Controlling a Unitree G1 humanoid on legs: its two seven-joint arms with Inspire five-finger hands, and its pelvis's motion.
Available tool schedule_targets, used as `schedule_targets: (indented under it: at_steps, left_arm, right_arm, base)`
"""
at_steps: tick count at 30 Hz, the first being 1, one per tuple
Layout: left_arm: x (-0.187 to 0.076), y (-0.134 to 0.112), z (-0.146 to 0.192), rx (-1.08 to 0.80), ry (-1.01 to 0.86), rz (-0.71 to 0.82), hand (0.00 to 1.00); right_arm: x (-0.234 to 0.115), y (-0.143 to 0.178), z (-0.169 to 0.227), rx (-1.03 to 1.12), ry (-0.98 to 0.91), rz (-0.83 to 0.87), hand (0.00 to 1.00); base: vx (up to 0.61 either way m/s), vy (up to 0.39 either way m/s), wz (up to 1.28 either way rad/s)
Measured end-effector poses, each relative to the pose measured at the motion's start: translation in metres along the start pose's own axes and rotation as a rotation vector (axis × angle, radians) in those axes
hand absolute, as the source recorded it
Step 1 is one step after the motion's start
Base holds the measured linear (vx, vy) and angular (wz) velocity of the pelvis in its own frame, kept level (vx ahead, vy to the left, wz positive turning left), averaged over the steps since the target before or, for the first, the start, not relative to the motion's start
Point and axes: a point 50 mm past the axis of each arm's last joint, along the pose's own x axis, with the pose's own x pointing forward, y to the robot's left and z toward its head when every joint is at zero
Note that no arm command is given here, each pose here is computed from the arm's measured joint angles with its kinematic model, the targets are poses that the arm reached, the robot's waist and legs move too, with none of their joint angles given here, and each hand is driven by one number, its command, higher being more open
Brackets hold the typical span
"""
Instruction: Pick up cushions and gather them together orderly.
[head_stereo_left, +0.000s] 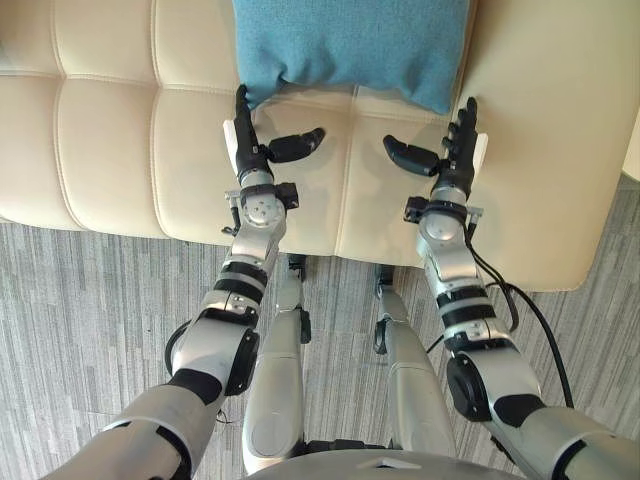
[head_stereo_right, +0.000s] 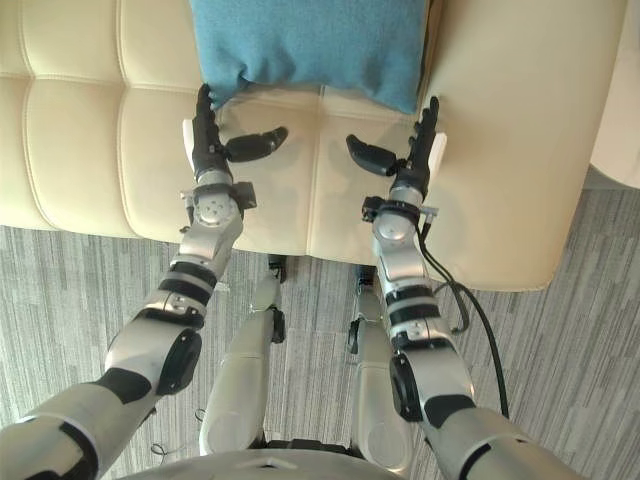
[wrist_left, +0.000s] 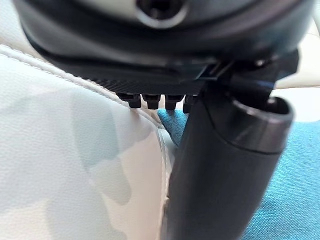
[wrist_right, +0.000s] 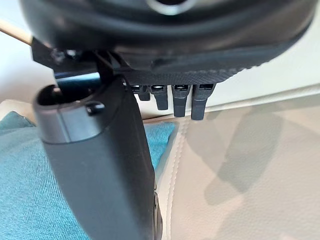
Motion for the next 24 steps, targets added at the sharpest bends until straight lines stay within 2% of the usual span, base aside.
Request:
schedule_targets:
  at_steps: [7, 9, 10, 12, 14, 15, 16, 17, 18, 20, 24]
  left_arm:
    - [-0.025, 0.022, -0.017, -0.010, -0.008, 0.007, 1.00]
    - [-0.049, 0.030, -0.041, -0.022, 0.055, 0.009, 1.00]
    - [-0.053, 0.031, -0.045, -0.023, 0.069, 0.008, 1.00]
    - [-0.078, 0.036, -0.074, -0.042, 0.177, -0.004, 1.00]
    - [-0.122, 0.046, -0.116, -0.066, 0.354, -0.020, 1.00]
    - [-0.130, 0.049, -0.122, -0.069, 0.386, -0.021, 1.00]
    - [-0.151, 0.054, -0.137, -0.075, 0.461, -0.027, 1.00]
    - [-0.154, 0.054, -0.139, -0.075, 0.471, -0.028, 1.00]
    - [-0.179, 0.061, -0.156, -0.069, 0.562, -0.039, 1.00]
    - [-0.206, 0.066, -0.177, -0.038, 0.679, -0.065, 1.00]
    - [-0.236, 0.075, -0.203, 0.027, 0.836, -0.092, 1.00]
  right_arm:
    - [-0.026, -0.047, -0.011, 0.011, -0.038, -0.089, 1.00]
    - [-0.046, -0.061, -0.030, -0.019, 0.010, -0.080, 1.00]
    - [-0.049, -0.062, -0.033, -0.022, 0.019, -0.076, 1.00]
    - [-0.068, -0.068, -0.052, -0.041, 0.094, -0.052, 1.00]
    - [-0.099, -0.078, -0.081, -0.075, 0.220, 0.006, 1.00]
    - [-0.105, -0.080, -0.085, -0.083, 0.244, 0.021, 1.00]
    - [-0.122, -0.083, -0.099, -0.098, 0.313, 0.059, 1.00]
    - [-0.124, -0.084, -0.102, -0.100, 0.324, 0.063, 1.00]
    - [-0.146, -0.088, -0.123, -0.123, 0.437, 0.113, 1.00]
    - [-0.174, -0.093, -0.153, -0.151, 0.600, 0.165, 1.00]
    - [-0.208, -0.096, -0.183, -0.167, 0.793, 0.213, 1.00]
  base:
    - [0.10, 0.002, 0.05]
    - [0.12, -0.062, 0.04]
    - [0.14, -0.089, 0.05]
    - [0.12, -0.081, 0.04]
    - [0.14, -0.077, 0.03]
    - [0.11, -0.059, 0.01]
    - [0.11, -0.053, 0.00]
    - [0.10, -0.043, 0.00]
    - [0.10, -0.032, 0.01]
    - [0.12, -0.021, 0.05]
    - [0.05, 0.012, 0.02]
